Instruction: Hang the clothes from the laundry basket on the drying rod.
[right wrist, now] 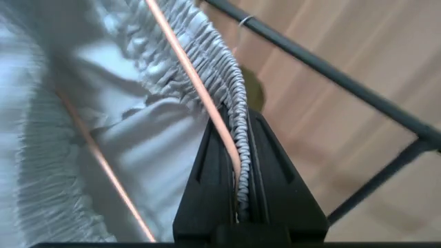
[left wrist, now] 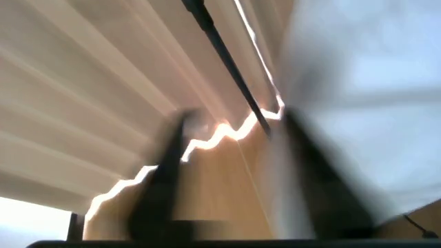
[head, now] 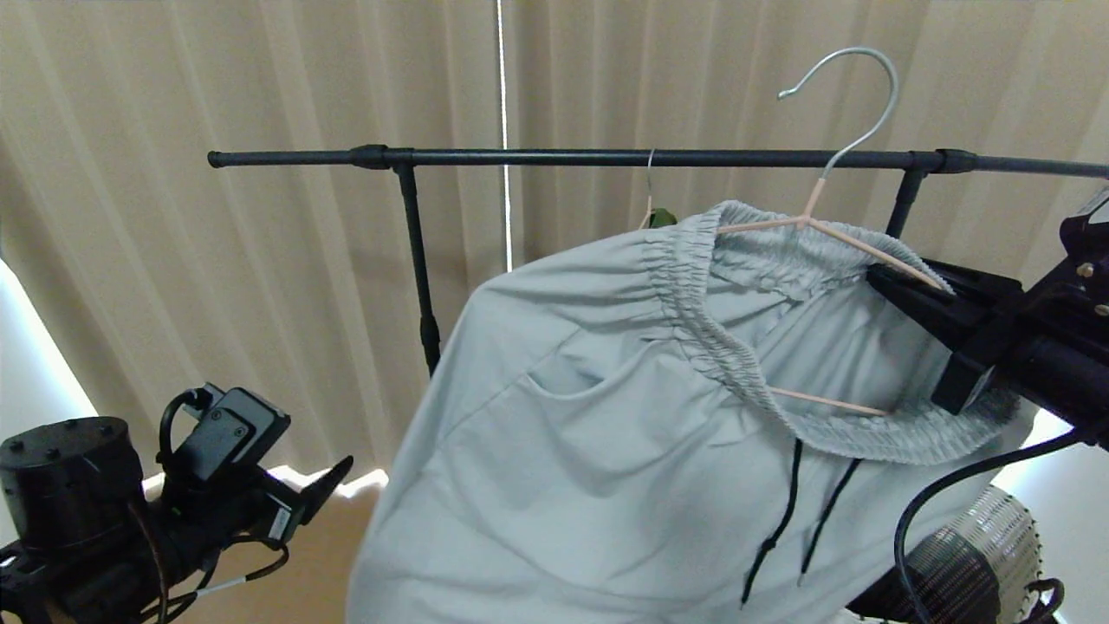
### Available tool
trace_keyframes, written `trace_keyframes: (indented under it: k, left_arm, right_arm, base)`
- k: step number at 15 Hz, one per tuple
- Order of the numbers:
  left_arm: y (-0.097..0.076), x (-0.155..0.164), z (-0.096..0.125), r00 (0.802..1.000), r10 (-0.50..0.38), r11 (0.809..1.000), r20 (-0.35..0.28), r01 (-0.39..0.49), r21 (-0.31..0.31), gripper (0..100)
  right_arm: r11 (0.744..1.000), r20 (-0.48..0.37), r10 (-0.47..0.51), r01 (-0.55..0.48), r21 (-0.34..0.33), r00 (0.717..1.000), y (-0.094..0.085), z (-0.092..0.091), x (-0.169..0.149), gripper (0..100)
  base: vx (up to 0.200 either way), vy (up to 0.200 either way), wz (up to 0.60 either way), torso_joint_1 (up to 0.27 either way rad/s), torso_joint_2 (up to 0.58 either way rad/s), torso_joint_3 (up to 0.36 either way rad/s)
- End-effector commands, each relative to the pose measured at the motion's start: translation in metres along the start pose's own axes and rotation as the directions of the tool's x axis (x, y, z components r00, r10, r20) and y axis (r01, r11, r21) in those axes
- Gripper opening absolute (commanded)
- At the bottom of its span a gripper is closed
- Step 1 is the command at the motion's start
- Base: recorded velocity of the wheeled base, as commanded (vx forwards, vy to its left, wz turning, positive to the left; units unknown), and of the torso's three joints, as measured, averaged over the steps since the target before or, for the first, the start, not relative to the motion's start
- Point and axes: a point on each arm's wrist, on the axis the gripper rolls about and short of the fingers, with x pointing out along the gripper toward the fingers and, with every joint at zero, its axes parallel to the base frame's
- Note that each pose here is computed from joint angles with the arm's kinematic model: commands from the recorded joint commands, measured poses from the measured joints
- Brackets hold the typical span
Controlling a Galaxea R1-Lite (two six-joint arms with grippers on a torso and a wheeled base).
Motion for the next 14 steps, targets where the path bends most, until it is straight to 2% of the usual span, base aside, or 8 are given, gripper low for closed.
trace_keyframes:
  k: [1,4,5,6,7,8,11,14]
  left_arm:
    - [0.003,-0.007,0.007,0.999,0.009,1.000,0.048,-0.009,0.002,100]
    - [0.004,-0.033,0.017,0.989,0.000,0.999,0.150,0.007,-0.046,100]
    - [0.002,-0.047,0.017,0.984,0.003,0.994,0.177,0.016,-0.107,100]
    - [0.002,-0.050,0.017,0.984,0.003,0.993,0.180,0.019,-0.120,100]
    - [0.002,-0.059,0.020,0.977,0.017,0.978,0.213,0.027,-0.205,100]
    - [0.002,-0.061,0.020,0.976,0.018,0.974,0.216,0.031,-0.225,100]
    - [-0.005,-0.067,0.008,0.985,-0.003,0.966,0.172,0.047,-0.252,100]
    - [-0.006,-0.065,0.008,0.986,-0.014,0.966,0.168,0.057,-0.254,100]
  right_arm:
    - [0.999,-0.023,-0.033,0.033,-0.004,0.999,-0.005,-0.006,-0.005,0]
    - [0.993,-0.092,-0.114,0.113,-0.014,0.989,-0.020,-0.015,-0.020,0]
    - [0.988,-0.146,-0.157,0.156,-0.019,0.977,-0.027,-0.020,-0.032,0]
    - [0.986,-0.159,-0.169,0.168,-0.020,0.973,-0.028,-0.022,-0.035,0]
    - [0.967,-0.223,-0.254,0.253,-0.033,0.941,-0.039,-0.030,-0.052,0]
    - [0.959,-0.235,-0.282,0.280,-0.040,0.930,-0.042,-0.031,-0.057,0]
    - [0.906,-0.319,-0.418,0.415,-0.081,0.851,-0.061,-0.044,-0.071,0]
    - [0.887,-0.333,-0.460,0.441,-0.134,0.823,-0.061,-0.046,-0.077,0]
  base:
    - [0.000,0.000,0.00,0.000,0.00,0.000]
    - [0.000,0.000,0.00,0.000,0.00,0.000]
    - [0.000,0.000,0.00,0.000,0.00,0.000]
    - [0.000,0.000,0.00,0.000,0.00,0.000]
    - [0.000,0.000,0.00,0.000,0.00,0.000]
    - [0.000,0.000,0.00,0.000,0.00,0.000]
    - [0.000,0.000,0.00,0.000,0.00,0.000]
    - [0.000,0.000,0.00,0.000,0.00,0.000]
